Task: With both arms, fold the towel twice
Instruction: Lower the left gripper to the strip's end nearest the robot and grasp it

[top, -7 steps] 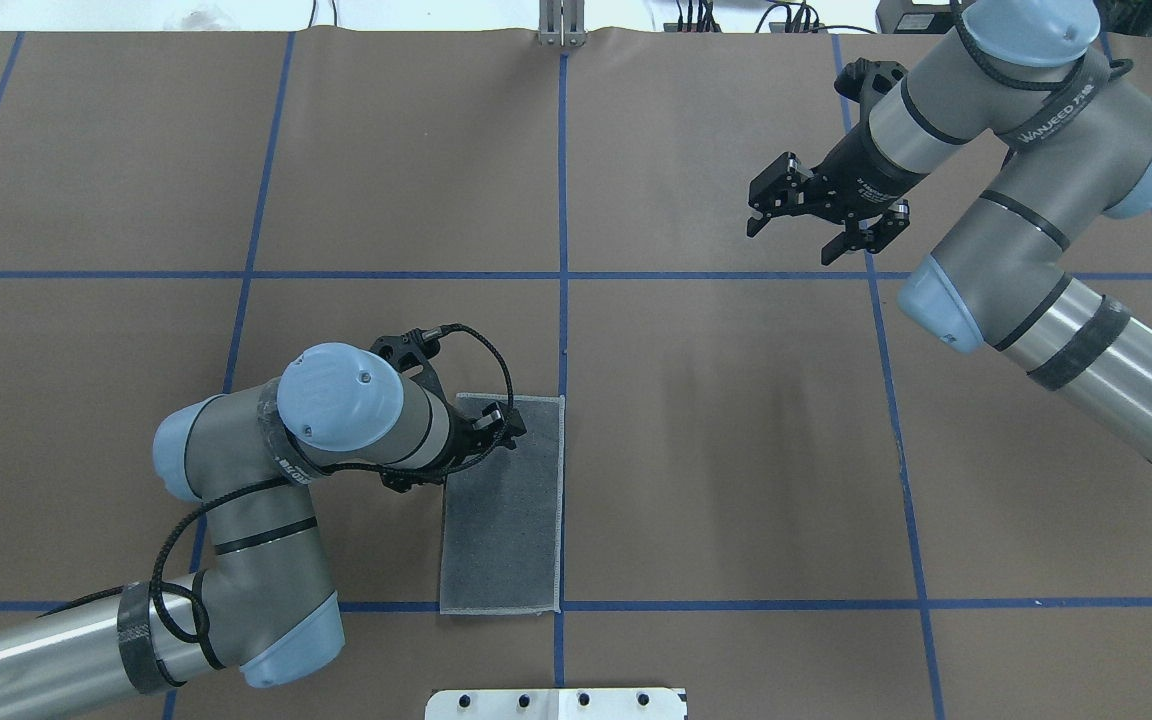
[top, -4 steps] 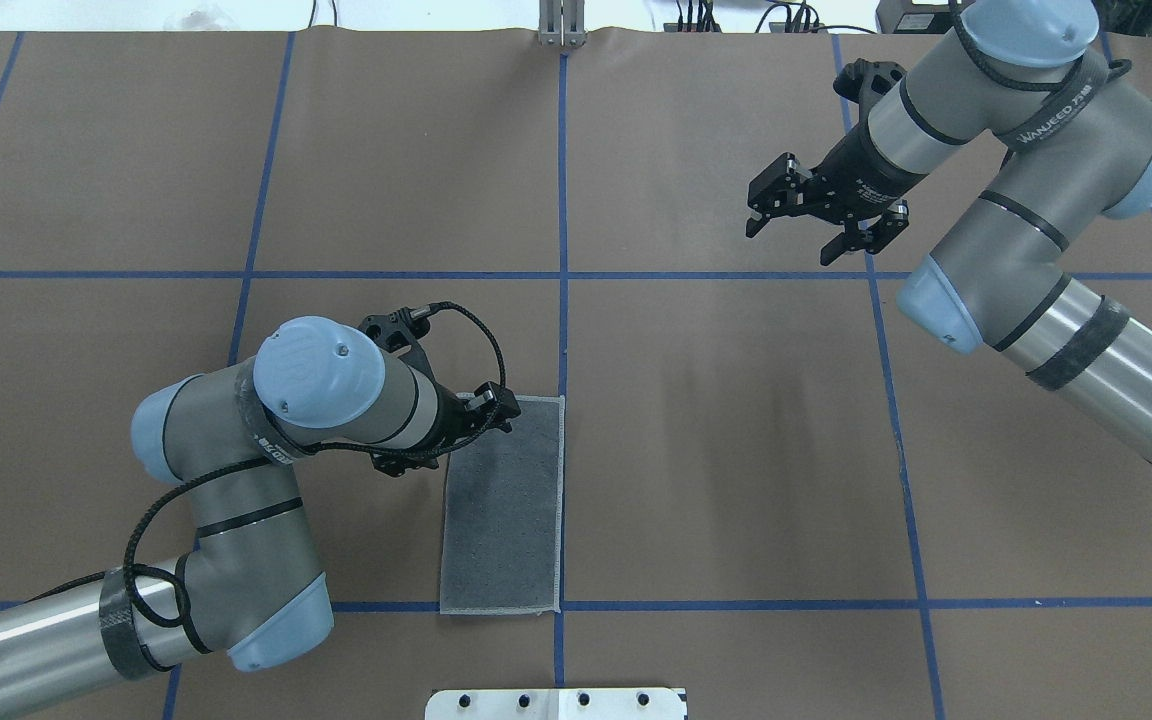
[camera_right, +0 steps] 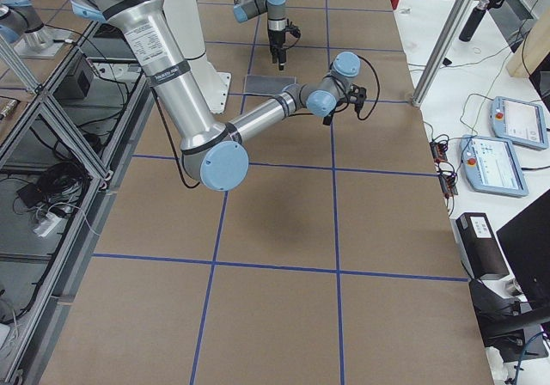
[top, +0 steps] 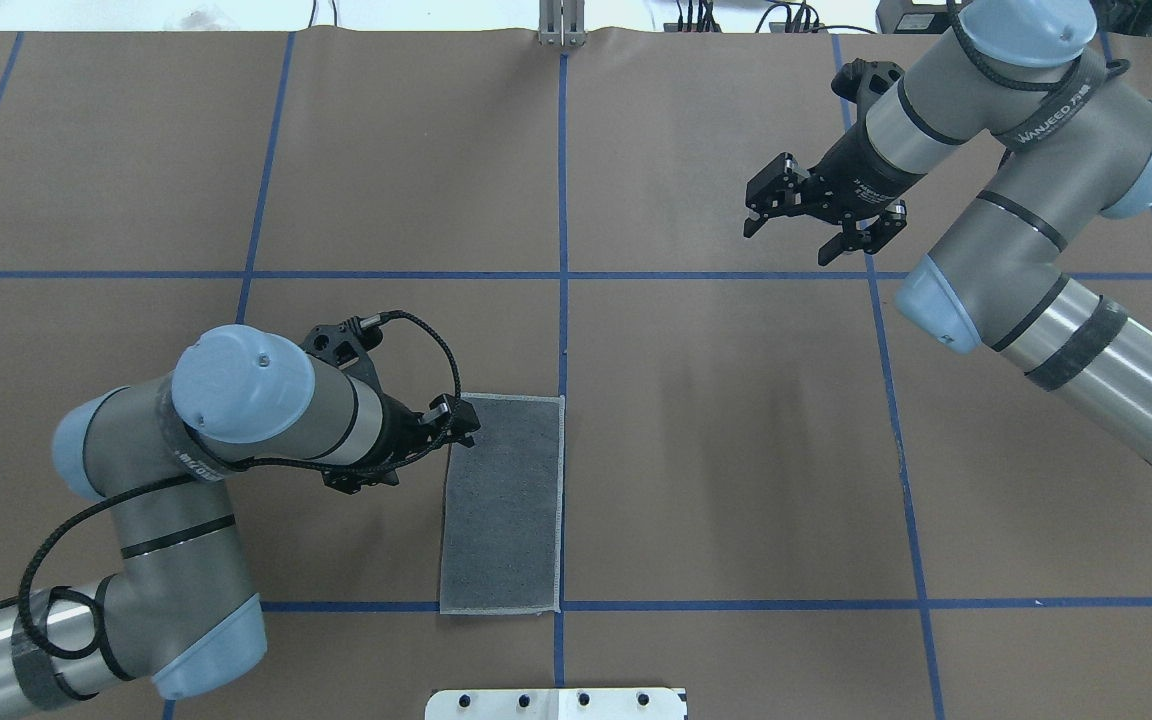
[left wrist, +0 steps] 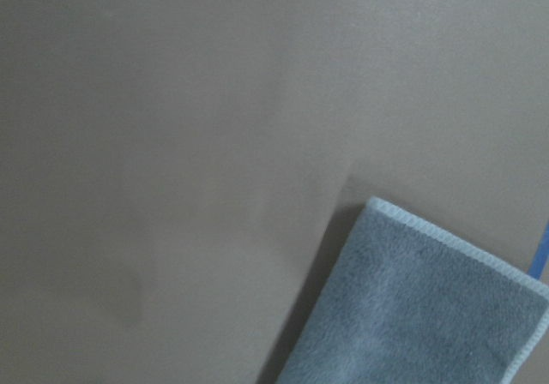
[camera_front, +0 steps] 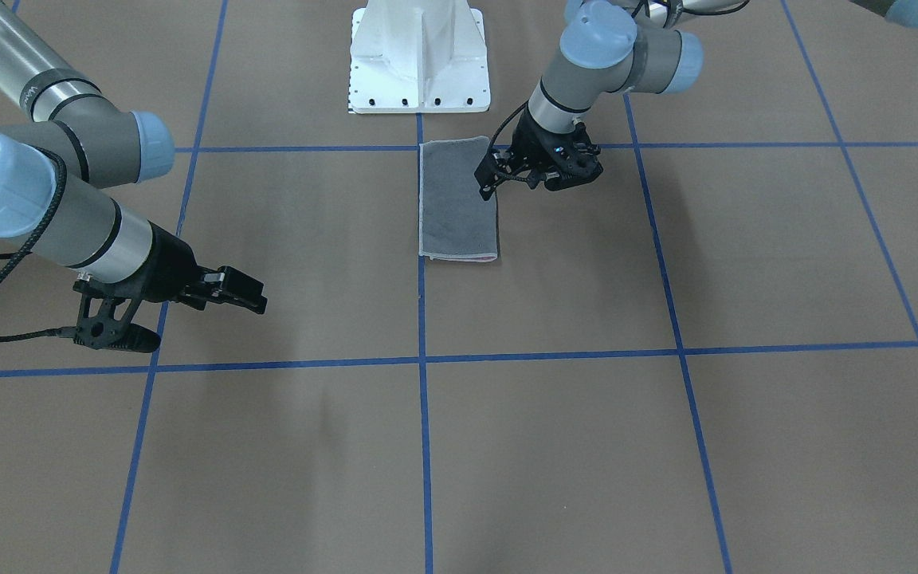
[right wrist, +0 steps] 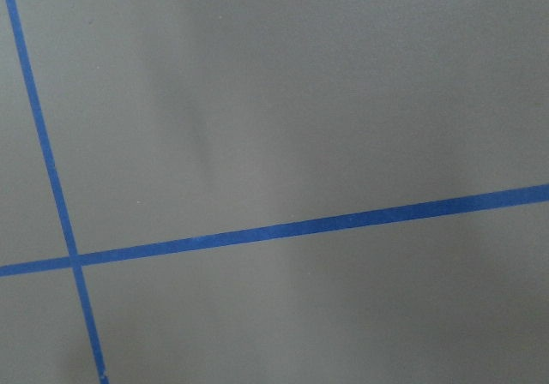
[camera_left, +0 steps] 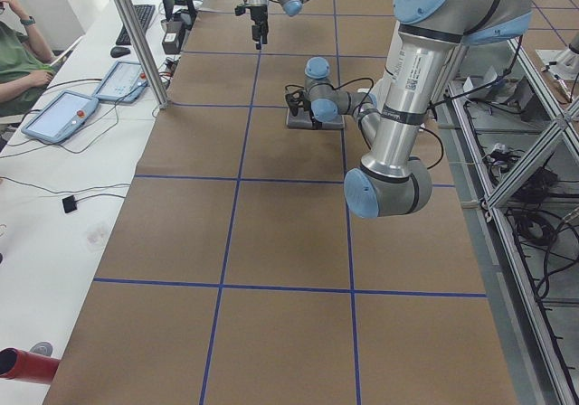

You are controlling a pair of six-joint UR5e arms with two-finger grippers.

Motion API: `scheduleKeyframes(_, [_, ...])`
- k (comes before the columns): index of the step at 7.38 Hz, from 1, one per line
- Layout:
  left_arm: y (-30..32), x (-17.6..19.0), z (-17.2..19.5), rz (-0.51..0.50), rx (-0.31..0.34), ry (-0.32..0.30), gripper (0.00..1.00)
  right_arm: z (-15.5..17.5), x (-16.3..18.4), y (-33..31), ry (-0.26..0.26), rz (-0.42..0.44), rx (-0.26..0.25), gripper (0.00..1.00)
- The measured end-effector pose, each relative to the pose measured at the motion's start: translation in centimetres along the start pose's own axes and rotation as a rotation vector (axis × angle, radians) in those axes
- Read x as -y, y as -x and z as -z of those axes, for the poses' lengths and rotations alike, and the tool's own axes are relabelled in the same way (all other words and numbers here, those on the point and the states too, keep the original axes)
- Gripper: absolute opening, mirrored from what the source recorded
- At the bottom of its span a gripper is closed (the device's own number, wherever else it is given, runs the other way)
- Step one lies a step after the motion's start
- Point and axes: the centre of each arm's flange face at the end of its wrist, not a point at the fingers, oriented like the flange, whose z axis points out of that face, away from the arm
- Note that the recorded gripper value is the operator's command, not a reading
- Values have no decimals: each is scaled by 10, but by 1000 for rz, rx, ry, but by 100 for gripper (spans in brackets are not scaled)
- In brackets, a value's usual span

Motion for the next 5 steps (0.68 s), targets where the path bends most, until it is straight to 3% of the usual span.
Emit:
scheduleKeyframes(2, [3,-42,-14,6,3,12,100,0,-1,-1,2,-1,0,100])
scheduleKeyframes(5, [7,-84,-30,11,15,41,86,0,0,-3,4,0,0,100])
